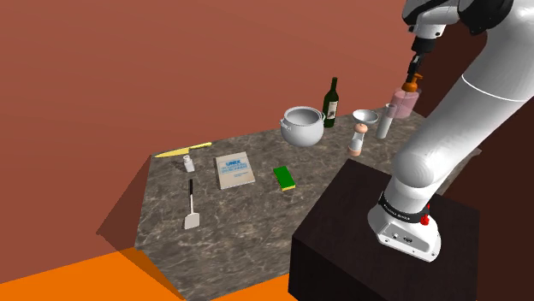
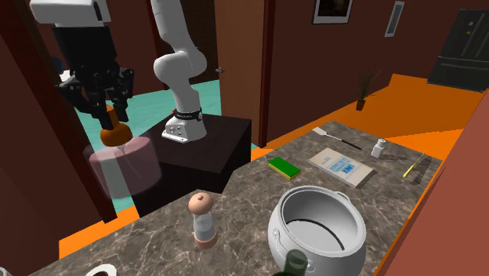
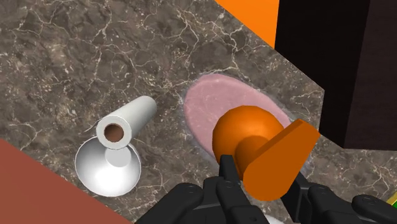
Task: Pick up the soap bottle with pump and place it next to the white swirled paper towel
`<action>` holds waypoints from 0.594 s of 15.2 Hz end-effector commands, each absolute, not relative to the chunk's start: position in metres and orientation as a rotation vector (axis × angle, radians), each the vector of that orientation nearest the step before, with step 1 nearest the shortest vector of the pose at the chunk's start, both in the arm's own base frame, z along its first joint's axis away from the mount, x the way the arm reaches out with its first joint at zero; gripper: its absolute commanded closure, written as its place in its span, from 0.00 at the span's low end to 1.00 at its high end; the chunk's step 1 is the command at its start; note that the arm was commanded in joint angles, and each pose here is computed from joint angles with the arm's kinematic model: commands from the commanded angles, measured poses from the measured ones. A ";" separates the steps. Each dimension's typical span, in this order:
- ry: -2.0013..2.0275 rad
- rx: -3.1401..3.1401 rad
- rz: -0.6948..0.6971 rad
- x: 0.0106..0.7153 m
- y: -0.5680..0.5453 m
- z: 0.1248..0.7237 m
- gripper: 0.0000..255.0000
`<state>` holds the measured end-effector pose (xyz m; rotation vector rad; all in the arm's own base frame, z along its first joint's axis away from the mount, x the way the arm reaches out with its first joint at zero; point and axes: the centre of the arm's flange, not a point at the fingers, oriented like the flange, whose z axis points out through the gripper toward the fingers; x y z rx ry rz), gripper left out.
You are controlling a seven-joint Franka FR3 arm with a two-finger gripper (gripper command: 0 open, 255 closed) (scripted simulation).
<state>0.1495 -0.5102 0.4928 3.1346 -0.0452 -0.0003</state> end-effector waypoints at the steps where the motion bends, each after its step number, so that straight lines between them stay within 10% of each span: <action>1: -0.045 3.134 0.000 0.149 -0.510 0.483 1.00; 9: -0.045 3.134 0.000 0.149 -0.510 0.441 1.00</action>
